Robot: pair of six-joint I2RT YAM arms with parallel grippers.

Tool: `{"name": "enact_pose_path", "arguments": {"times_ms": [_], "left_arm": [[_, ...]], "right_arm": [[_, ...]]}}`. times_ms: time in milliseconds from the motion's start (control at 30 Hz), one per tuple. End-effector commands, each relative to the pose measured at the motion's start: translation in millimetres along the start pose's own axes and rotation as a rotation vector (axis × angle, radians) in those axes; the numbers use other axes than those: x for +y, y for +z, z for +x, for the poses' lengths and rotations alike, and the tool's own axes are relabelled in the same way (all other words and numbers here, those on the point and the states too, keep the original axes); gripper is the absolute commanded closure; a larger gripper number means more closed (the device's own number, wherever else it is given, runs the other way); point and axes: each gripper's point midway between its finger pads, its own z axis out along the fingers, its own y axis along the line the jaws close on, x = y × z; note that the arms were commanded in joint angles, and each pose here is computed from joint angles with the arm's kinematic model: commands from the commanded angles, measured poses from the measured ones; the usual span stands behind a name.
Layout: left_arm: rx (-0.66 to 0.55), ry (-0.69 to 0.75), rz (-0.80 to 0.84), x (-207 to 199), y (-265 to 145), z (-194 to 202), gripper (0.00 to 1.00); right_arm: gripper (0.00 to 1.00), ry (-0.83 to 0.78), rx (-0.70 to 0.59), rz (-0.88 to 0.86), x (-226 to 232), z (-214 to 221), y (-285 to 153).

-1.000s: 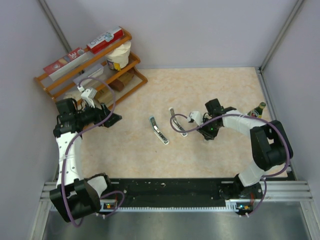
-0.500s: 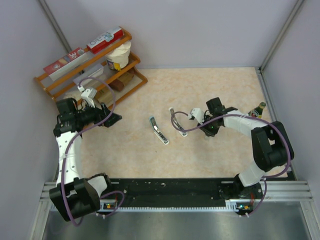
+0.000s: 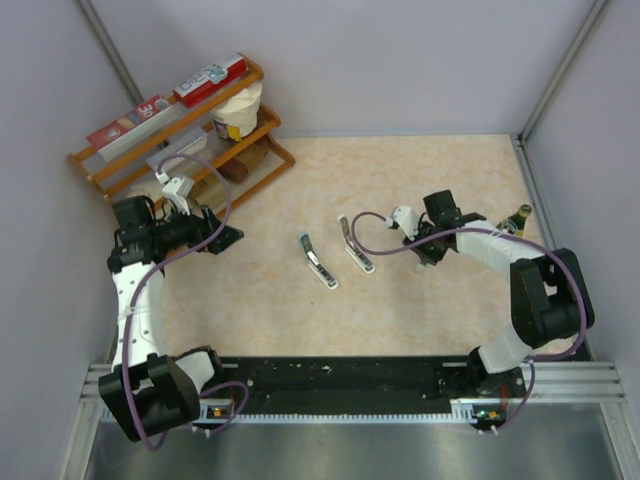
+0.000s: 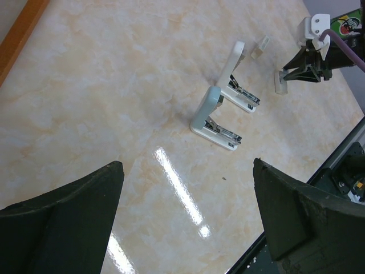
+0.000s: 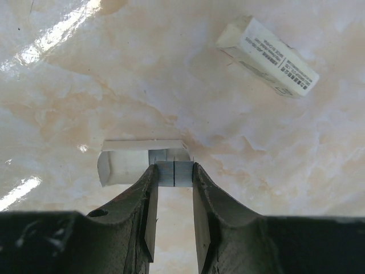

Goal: Load the staples into the stapler

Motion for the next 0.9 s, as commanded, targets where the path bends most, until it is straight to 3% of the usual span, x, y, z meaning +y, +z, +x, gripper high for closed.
{"name": "enact_pose_path", "arguments": {"times_ms": [0,267,633,867], "left_arm": [[-0.021,0.026,0.024,-1.4,0.2,-4.6,0.02],[-0.022,0.028,0.022,-1.2,0.2,-4.5,0.02],[-0.021,0.033,0.005,1.9,-0.2,-4.7,0.02],[-0.022,0.038,-0.006,4.2,-1.2,-4.8,0.02]], "right_arm": [[0.83,0.027,-0.077,0.071,-15.7,-16.4,-17.2],[0.83,0.032,-0.150,0.032,-5.8,-32.5,-29.6],[0.82,-0.142,-0.188,-0.134,66.0,-61.2,-25.0],[0.82,-0.233,-0.134,-0.252,107.0,-52.4,-7.5]]}}
